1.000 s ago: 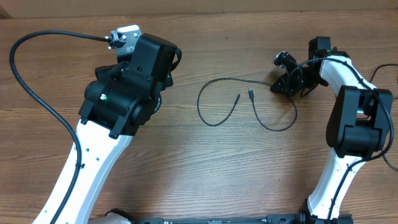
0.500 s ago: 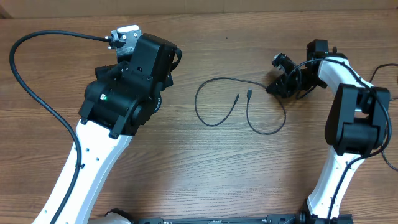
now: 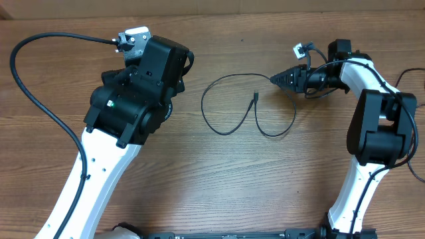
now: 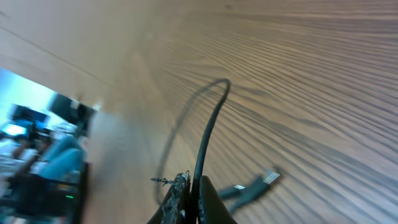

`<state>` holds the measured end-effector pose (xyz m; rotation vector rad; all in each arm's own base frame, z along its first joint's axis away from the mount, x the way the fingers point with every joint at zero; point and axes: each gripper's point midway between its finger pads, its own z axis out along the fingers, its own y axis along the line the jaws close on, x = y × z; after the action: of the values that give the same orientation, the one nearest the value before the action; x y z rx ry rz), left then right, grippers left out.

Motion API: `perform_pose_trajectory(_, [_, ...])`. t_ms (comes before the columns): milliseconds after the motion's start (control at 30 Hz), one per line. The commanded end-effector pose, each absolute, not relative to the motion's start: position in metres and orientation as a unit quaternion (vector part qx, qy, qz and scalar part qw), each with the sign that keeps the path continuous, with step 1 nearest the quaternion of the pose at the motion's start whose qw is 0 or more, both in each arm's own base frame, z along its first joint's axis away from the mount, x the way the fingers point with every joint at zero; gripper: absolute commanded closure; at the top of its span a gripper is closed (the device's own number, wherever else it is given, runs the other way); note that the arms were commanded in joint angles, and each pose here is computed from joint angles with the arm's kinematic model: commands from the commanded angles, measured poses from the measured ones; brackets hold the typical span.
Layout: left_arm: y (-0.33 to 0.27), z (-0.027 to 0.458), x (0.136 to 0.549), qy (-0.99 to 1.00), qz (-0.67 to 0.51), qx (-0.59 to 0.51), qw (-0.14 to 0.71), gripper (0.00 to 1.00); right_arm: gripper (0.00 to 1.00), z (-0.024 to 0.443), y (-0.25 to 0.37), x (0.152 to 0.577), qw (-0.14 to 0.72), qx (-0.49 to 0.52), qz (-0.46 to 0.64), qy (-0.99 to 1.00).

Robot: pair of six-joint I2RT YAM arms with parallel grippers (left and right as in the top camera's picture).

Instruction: Untangle cables

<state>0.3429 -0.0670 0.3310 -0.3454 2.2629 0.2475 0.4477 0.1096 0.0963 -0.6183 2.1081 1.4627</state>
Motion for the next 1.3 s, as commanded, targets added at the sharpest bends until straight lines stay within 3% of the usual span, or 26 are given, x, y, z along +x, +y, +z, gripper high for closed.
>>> perform_pose_trajectory(0, [-0.065, 0.337, 0.345, 0.894, 0.1, -0.137, 0.414, 0.0, 0.96, 0.12, 0.117, 0.448, 0.261, -0.217, 0.588, 0.735])
perform_pose_trajectory(433, [-0.065, 0.337, 0.345, 0.894, 0.1, -0.138, 0.414, 0.01, 0.96, 0.158, 0.113, 0.449, 0.255, -0.161, 0.667, 0.682])
perform_pose_trajectory(667, [-0.065, 0.337, 0.345, 0.894, 0.1, -0.137, 0.414, 0.0, 0.96, 0.174, 0.062, 0.469, 0.274, -0.11, 0.658, 0.693])
perform_pose_trajectory(1000, [-0.065, 0.337, 0.345, 0.894, 0.1, -0.137, 0.414, 0.01, 0.96, 0.206, -0.063, 0.485, 0.328, 0.002, 0.592, 0.736])
perform_pose_trajectory(1267, [-0.065, 0.337, 0.345, 0.894, 0.1, -0.137, 0.414, 0.0, 0.96, 0.161, -0.085, 0.467, 0.272, 0.042, 0.473, 0.837])
